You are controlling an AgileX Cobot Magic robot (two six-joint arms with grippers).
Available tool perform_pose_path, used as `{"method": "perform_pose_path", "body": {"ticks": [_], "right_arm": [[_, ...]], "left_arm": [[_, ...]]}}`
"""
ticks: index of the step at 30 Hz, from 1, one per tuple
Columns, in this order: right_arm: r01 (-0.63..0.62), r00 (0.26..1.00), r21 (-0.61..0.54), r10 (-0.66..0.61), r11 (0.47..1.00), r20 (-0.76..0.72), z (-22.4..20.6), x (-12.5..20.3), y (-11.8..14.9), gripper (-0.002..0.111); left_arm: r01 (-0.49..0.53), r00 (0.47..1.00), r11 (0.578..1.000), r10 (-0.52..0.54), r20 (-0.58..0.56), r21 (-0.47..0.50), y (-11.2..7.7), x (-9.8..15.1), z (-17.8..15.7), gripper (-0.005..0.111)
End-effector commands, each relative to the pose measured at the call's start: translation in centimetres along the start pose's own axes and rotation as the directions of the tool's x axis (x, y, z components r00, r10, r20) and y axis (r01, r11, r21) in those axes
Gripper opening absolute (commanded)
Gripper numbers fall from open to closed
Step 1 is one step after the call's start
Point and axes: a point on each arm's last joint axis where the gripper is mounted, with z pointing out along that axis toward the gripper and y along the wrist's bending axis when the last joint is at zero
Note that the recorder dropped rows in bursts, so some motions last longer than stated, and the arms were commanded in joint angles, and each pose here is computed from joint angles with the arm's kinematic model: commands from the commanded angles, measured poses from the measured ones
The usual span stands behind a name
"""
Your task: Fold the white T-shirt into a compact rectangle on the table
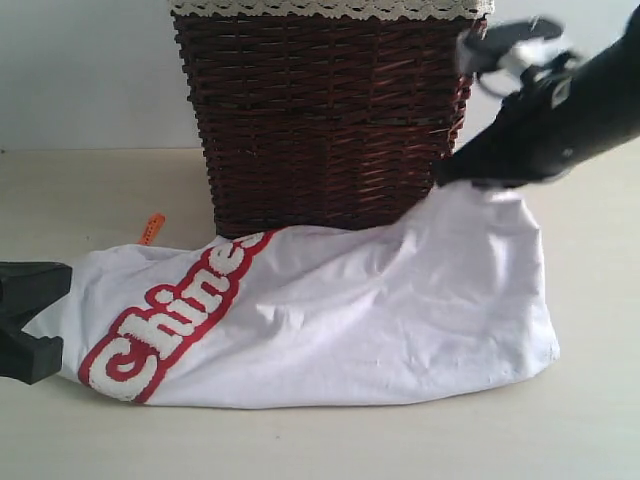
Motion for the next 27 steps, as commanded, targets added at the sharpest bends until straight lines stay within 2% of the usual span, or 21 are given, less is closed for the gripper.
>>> {"method": "perform_pose_path", "body": {"ticks": [1,3,4,6,8,10,11,16,23,27], "right_arm": [[0.033,0.965,0.021,-0.038,0.999,0.261,-10.3,-1.0,0.0,0.000],[0.057,0.941,0.035,-0.065,0.998,0.331,-15.1,0.2,0.1,0.000],[0.081,0.950,0.038,-0.088,0.996,0.300,-16.0,1.0,0.2,0.000],[0.103,0.970,-0.025,-0.094,0.994,0.224,-17.3,2.5,0.8,0.000],[0.139,0.987,-0.165,-0.123,0.977,0.101,-17.5,4.0,1.9,0.000],[0.139,0.985,-0.340,-0.166,0.930,-0.053,-17.9,5.7,3.3,0.000],[0.128,0.985,-0.367,-0.161,0.921,-0.058,-18.0,5.8,3.6,0.000],[0.135,0.980,-0.372,-0.179,0.918,-0.086,-17.5,6.3,3.9,0.000],[0.098,0.966,-0.394,-0.183,0.914,-0.185,-15.3,7.6,4.1,0.000],[0.064,0.956,-0.436,-0.180,0.898,-0.230,-14.4,8.8,4.7,0.000]], "left_arm": [[0.007,1.000,1.000,-0.007,-0.001,0.006,-0.1,0.1,-0.1,0.000],[0.007,1.000,1.000,-0.007,-0.001,0.006,-0.1,0.1,-0.1,0.000],[0.004,1.000,1.000,-0.004,0.004,0.006,-0.1,0.0,-0.1,0.000],[-0.009,1.000,1.000,0.009,0.027,0.006,-0.1,-1.2,0.1,0.000],[-0.063,0.997,0.998,0.063,0.035,-0.001,0.0,-2.4,0.8,0.008],[-0.100,0.995,0.994,0.100,-0.008,-0.039,0.4,-2.9,2.1,0.020],[-0.102,0.994,0.994,0.099,-0.050,-0.043,0.4,-2.7,3.2,0.028],[-0.127,0.978,0.992,0.120,-0.170,-0.026,0.5,-2.2,7.2,0.043],[-0.203,0.947,0.971,0.161,-0.280,-0.128,1.7,-3.0,13.4,0.043],[-0.263,0.926,0.957,0.215,-0.312,-0.121,1.9,-3.1,17.0,0.043]]}}
